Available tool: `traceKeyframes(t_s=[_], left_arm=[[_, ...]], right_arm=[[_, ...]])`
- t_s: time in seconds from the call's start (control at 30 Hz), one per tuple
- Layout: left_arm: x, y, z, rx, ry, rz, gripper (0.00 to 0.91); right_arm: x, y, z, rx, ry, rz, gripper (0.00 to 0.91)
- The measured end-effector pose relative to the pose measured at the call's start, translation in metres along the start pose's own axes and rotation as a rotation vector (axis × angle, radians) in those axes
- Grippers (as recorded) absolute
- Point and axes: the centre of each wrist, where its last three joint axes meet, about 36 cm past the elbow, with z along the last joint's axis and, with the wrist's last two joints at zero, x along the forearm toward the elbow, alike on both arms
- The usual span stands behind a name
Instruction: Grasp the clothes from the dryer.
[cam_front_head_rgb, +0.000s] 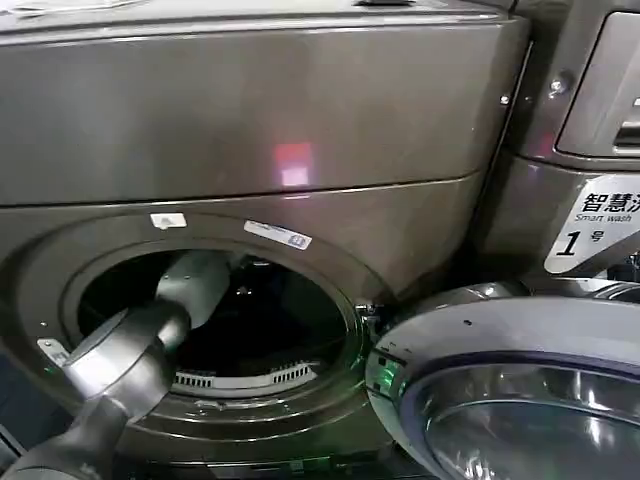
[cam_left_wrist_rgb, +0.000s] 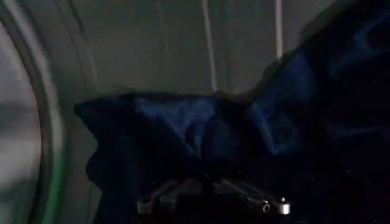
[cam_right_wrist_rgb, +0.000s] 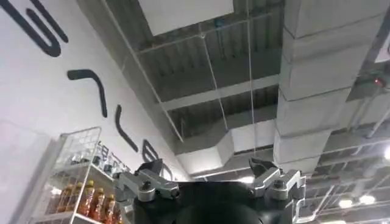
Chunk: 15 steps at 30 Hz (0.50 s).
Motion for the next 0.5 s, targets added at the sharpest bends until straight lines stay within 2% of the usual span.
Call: traceKeyframes(t_s=[0.27,0.5], left_arm=[[0.006,0.002,-0.003,0.019,-0.036,-0.007,0.0],[0.014,0.0,0.002,0.188,-0.223,-0.139,0.0]], right_arm=[[0.0,0.0,0.002,-0.003,0.002,0.005,0.907],[0.0,0.001,0.002,-0.006,-0.002,0.005,0.907]])
